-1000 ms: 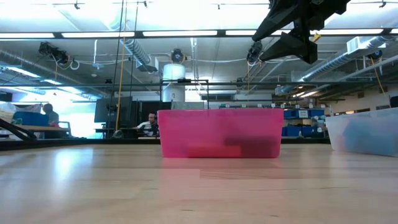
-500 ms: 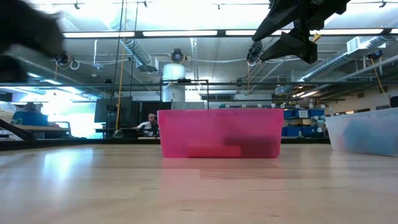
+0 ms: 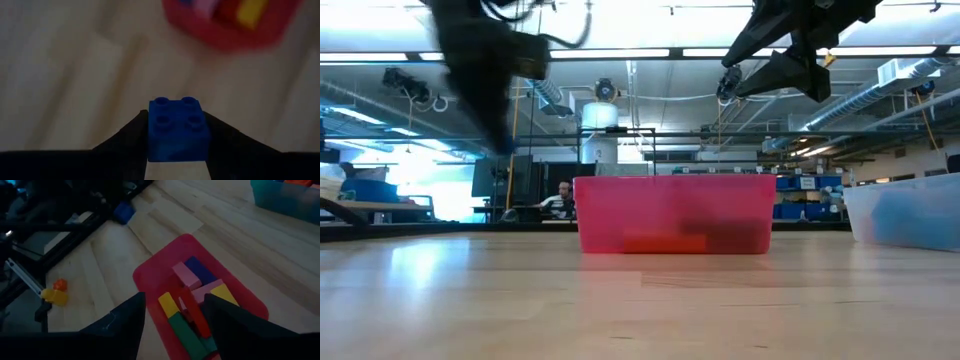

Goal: Sort blocks by size
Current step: Put the blue 4 stud game piece into the blue bin

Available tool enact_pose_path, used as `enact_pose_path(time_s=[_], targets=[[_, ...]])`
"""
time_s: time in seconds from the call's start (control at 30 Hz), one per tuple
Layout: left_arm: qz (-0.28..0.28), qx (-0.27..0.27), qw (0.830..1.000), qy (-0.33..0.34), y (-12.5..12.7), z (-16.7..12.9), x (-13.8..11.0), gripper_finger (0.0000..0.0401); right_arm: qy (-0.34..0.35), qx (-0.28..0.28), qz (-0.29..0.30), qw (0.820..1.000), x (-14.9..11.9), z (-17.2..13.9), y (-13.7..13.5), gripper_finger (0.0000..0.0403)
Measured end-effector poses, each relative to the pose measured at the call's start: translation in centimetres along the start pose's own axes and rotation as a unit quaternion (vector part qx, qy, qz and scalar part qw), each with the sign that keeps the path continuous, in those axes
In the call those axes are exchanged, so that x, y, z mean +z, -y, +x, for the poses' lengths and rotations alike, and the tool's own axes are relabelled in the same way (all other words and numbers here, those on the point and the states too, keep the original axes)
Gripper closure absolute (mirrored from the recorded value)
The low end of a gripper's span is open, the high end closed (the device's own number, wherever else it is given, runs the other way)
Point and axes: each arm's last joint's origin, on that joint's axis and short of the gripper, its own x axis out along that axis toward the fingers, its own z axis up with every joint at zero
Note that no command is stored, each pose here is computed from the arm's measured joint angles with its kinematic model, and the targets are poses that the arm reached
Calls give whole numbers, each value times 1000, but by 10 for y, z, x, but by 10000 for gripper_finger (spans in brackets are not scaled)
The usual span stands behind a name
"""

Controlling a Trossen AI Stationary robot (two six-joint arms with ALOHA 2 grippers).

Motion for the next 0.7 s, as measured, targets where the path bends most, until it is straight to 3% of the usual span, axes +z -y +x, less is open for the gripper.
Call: enact_pose_path(time_s=[0.3, 0.7], targets=[[25, 43, 993, 104, -76, 1, 86, 247, 32, -15, 18, 999, 3, 0, 0, 190], [22, 87, 989, 117, -148, 56, 181, 242, 64, -25, 38, 997, 13, 4, 5, 190]])
